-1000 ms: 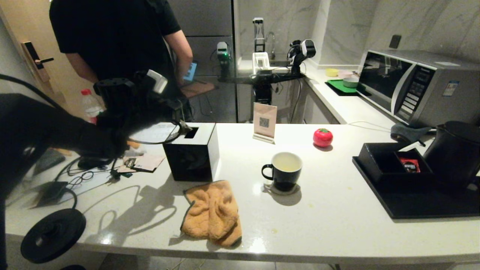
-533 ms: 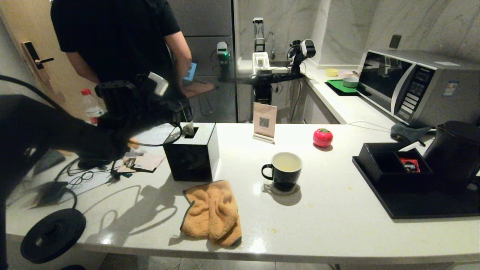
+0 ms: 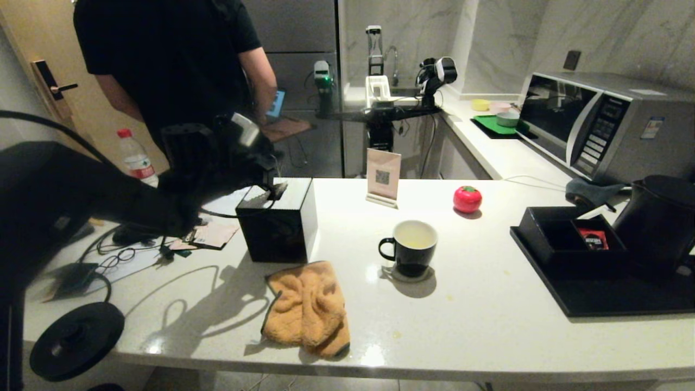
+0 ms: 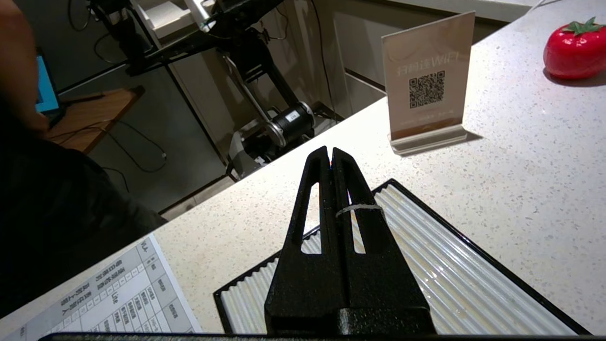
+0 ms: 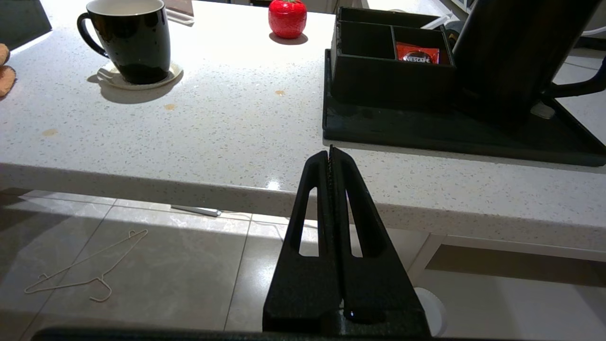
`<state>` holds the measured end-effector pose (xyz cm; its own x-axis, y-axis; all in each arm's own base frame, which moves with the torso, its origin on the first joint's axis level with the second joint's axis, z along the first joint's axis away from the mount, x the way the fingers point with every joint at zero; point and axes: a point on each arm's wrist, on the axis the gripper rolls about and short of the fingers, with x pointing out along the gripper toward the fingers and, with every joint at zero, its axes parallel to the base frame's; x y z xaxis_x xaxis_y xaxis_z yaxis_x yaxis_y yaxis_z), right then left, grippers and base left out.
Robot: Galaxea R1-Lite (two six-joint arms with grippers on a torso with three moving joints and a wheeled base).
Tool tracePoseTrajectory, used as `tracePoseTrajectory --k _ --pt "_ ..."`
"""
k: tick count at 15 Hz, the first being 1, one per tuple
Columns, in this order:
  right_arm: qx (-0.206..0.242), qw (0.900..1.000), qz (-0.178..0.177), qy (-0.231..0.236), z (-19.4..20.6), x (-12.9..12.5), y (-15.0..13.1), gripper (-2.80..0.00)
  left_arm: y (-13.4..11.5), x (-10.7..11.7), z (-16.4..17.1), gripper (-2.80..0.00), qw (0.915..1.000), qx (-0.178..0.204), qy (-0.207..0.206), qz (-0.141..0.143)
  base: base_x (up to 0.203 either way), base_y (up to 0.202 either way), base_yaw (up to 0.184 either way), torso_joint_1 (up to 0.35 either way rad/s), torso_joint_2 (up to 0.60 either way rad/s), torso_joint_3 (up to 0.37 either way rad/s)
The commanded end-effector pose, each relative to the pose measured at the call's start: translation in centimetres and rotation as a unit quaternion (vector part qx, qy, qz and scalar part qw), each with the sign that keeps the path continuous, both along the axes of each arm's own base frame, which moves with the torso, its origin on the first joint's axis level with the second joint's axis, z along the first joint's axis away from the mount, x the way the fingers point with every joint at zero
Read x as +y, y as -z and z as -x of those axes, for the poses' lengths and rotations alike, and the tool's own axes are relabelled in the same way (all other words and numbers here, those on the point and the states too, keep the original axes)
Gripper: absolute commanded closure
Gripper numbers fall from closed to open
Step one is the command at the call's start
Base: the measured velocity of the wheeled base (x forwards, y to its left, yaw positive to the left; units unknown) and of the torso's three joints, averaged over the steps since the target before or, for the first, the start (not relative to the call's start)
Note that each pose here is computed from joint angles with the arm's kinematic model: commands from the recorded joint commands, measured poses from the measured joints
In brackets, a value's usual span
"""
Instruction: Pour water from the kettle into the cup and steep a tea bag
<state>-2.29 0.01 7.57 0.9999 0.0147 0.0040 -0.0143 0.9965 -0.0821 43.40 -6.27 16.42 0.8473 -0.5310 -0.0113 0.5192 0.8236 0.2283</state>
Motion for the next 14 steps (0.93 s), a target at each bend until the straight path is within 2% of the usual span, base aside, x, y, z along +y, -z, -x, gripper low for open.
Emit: tracePoseTrajectory --k 1,3,7,14 --pt "0.0 1.0 0.0 0.0 0.0 0.0 0.0 0.0 0.8 -0.1 0.0 0.0 0.9999 0.01 0.002 -0.003 0.0 0.0 0.0 0.0 0.0 0.0" --pt "0.0 1.0 0.0 0.0 0.0 0.0 0.0 0.0 1.5 0.0 0.3 0.0 0.9998 0.02 0.001 -0.006 0.0 0.0 0.0 0.0 0.0 0.0" --pt "0.0 1.0 0.0 0.0 0.0 0.0 0.0 0.0 2.0 0.4 0.5 0.0 1.0 0.0 -0.005 0.001 0.0 0.0 0.0 0.0 0.0 0.0" --pt "0.0 1.0 0.0 0.0 0.0 0.0 0.0 0.0 1.0 2.2 -0.2 0.0 0.9995 -0.021 -0.024 0.003 0.0 0.0 0.0 0.0 0.0 0.0"
